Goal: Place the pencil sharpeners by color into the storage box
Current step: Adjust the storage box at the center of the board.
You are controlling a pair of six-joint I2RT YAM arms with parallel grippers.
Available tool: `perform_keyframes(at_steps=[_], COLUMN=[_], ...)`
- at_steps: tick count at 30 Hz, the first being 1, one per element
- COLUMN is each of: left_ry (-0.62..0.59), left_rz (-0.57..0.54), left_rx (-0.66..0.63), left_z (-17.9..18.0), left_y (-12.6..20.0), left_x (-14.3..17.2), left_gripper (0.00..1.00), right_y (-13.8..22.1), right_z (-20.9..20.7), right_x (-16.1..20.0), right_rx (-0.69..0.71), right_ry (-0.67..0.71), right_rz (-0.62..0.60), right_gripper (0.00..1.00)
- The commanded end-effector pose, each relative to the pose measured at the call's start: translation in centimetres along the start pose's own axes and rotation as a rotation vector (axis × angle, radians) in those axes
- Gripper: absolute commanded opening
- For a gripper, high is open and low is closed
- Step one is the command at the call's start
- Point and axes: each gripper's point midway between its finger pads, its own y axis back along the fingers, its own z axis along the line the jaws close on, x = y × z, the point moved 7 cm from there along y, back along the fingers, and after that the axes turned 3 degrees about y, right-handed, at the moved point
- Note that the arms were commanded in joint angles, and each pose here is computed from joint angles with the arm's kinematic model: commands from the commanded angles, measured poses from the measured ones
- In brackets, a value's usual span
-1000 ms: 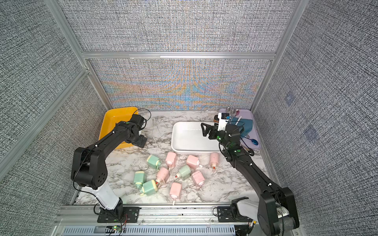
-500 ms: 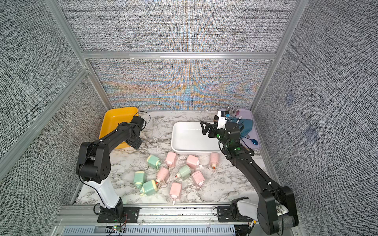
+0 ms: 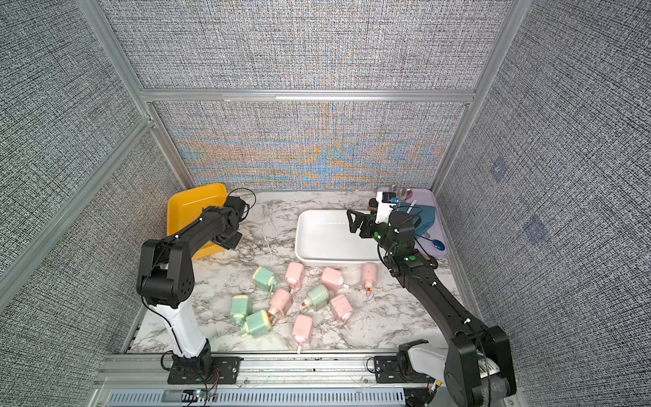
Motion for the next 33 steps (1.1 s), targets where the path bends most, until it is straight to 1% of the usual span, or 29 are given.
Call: perform_keyframes(at_steps=[1, 4, 8, 10, 14, 16, 20, 21, 23, 24, 26, 27, 28, 30, 33], left_ry=[0.116, 0.183, 0.303, 0.382, 0.464, 0.503, 0.568, 0.574, 0.571, 0.565, 0.529, 0.503, 0.473, 0.408, 0.309], left_rz=[0.028, 0.036, 0.083, 0.085, 0.055, 0.036, -0.002, -0.004, -0.026, -0.046, -0.086, -0.1, -0.109, -0.112, -0.079], left_rx=[0.18, 0.218, 0.291, 0.354, 0.479, 0.539, 0.663, 0.696, 0.724, 0.723, 0.681, 0.64, 0.595, 0.531, 0.479], left_z=[-1.6, -1.6, -2.5, -3.3, -5.5, -6.7, -8.9, -9.3, -9.4, -9.1, -8.2, -7.6, -7.0, -6.3, -6.0], left_y=[0.5, 1.2, 1.2, 1.4, 2.2, 2.7, 3.0, 3.1, 4.0, 4.4, 5.3, 5.7, 5.9, 6.1, 5.8], left_x=[-0.4, -1.6, -2.9, -4.0, -6.3, -7.7, -9.9, -10.3, -10.8, -11.0, -10.8, -10.5, -10.0, -8.9, -6.7], left_gripper=[0.23, 0.19, 0.18, 0.19, 0.19, 0.16, 0.16, 0.19, 0.29, 0.38, 0.56, 0.63, 0.69, 0.72, 0.73], right_y=[0.3, 0.5, 0.6, 0.6, 0.4, 0.2, 0.2, 0.2, 0.4, 0.4, 0.6, 0.6, 0.7, 0.7, 0.7], right_z=[-0.1, -0.1, -0.1, -0.1, -0.1, -0.1, -0.1, -0.2, -0.2, -0.3, -0.4, -0.5, -0.5, -0.5, -0.6], right_x=[-0.1, -0.1, -0.3, -0.4, -0.4, -0.4, -0.2, -0.1, 0.0, 0.1, 0.1, 0.2, 0.2, 0.1, 0.2], right_rx=[0.019, 0.025, 0.03, 0.031, 0.031, 0.033, 0.033, 0.037, 0.042, 0.045, 0.057, 0.064, 0.069, 0.074, 0.076], right_ry=[-0.005, -0.007, 0.0, 0.001, -0.003, -0.007, -0.012, -0.014, -0.013, -0.011, -0.004, -0.001, 0.002, 0.004, 0.007], right_rz=[-0.015, -0.021, -0.024, -0.03, -0.026, -0.02, -0.012, -0.01, -0.01, -0.008, -0.006, -0.005, -0.006, -0.01, -0.008], right_gripper=[0.99, 0.99, 0.99, 0.99, 0.99, 0.99, 0.99, 0.99, 0.99, 0.99, 0.99, 0.99, 0.99, 0.99, 0.99])
